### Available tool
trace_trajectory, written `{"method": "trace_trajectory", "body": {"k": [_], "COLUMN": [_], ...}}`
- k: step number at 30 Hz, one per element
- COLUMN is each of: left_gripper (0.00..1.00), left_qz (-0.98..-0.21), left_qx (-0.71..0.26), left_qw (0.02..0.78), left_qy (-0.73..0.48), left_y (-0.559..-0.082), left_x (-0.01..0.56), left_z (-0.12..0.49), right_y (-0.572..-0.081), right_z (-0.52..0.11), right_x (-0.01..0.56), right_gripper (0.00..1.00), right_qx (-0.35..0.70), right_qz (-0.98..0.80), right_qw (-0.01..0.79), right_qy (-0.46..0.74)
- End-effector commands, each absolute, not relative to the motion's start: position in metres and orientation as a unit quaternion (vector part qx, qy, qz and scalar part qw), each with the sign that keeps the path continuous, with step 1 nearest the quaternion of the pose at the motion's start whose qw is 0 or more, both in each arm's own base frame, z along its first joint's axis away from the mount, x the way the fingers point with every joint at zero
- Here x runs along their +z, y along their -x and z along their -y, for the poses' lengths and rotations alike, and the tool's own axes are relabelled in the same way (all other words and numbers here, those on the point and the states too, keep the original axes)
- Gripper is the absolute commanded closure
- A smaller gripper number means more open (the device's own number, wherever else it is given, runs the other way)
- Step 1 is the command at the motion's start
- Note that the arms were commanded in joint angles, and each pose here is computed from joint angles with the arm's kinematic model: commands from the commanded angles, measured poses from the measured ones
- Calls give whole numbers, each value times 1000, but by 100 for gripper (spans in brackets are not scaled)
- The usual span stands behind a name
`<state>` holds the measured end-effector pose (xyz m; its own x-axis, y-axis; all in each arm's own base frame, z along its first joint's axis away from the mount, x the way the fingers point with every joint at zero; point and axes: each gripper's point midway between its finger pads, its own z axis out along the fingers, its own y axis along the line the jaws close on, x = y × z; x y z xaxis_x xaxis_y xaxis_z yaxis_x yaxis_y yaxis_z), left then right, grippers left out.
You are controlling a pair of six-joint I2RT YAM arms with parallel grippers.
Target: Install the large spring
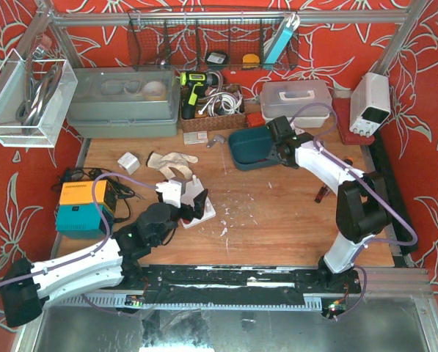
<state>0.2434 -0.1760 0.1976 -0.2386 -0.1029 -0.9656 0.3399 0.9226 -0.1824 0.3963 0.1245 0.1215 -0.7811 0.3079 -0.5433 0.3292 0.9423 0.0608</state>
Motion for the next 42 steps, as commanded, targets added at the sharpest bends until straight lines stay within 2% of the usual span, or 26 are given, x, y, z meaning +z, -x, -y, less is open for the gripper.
{"method": "trace_trajectory", "body": {"k": [1, 15, 24, 37, 42], "left_gripper": [0, 0, 0, 0, 0], "left_qz": [-756, -757, -755, -754, -753], "left_qx": [-191, -194, -195, -199, -199], "left_qw": [622, 619, 621, 622, 623], "left_qy": [-70, -74, -73, -73, -72], "left_y": [-242, -242, -241, -241, -240], "left_x": [202, 201, 203, 205, 206], "left_z": [174, 177, 176, 177, 176], "right_y": [-392, -410, -418, -417, -416], "right_z": [-127, -146, -151, -145, -142], "right_x": [121, 92, 74, 66, 60], "right_gripper": [35, 37, 45, 68, 74], "right_qx": [5, 39, 36, -2, -23], "right_qz": [-937, -932, -931, -943, -950], "right_qw": [283, 268, 260, 248, 237], "right_qy": [-205, -240, -252, -223, -203]}}
